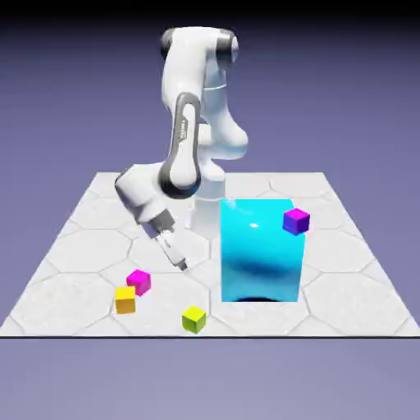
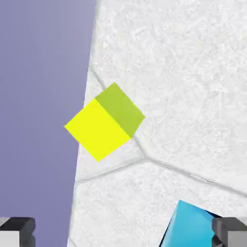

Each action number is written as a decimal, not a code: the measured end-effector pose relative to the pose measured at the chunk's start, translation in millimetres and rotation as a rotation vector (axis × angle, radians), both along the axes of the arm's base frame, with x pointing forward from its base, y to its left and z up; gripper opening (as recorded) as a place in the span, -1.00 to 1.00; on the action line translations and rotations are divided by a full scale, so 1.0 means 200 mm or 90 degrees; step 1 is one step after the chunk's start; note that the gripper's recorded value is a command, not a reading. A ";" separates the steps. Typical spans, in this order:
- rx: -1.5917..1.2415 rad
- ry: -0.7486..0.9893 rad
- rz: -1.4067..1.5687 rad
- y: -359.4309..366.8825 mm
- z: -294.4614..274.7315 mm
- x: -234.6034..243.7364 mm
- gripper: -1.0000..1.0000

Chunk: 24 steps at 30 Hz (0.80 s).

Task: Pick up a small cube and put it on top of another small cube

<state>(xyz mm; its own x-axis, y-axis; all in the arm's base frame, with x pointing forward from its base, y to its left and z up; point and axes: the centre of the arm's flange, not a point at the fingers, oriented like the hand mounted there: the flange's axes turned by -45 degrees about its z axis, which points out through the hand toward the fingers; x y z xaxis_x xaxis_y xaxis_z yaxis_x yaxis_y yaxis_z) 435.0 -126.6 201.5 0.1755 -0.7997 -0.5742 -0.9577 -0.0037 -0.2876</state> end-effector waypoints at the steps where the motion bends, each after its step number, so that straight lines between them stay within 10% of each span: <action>1: 0.033 0.013 -0.031 -0.01 -0.05 0.00 0.00; 15: 0.337 0.092 -0.322 0.02 -0.64 0.13 0.00; 16: 0.337 0.092 -0.323 0.05 -0.68 0.15 -1.00; 24: 0.335 0.100 -0.257 -0.14 -0.49 0.03 -1.00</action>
<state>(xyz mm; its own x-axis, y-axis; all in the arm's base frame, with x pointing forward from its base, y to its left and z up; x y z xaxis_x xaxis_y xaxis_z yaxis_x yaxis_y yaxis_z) 440.9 -154.2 103.1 -0.1942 -0.3923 -0.8991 -0.8854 0.4646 -0.0115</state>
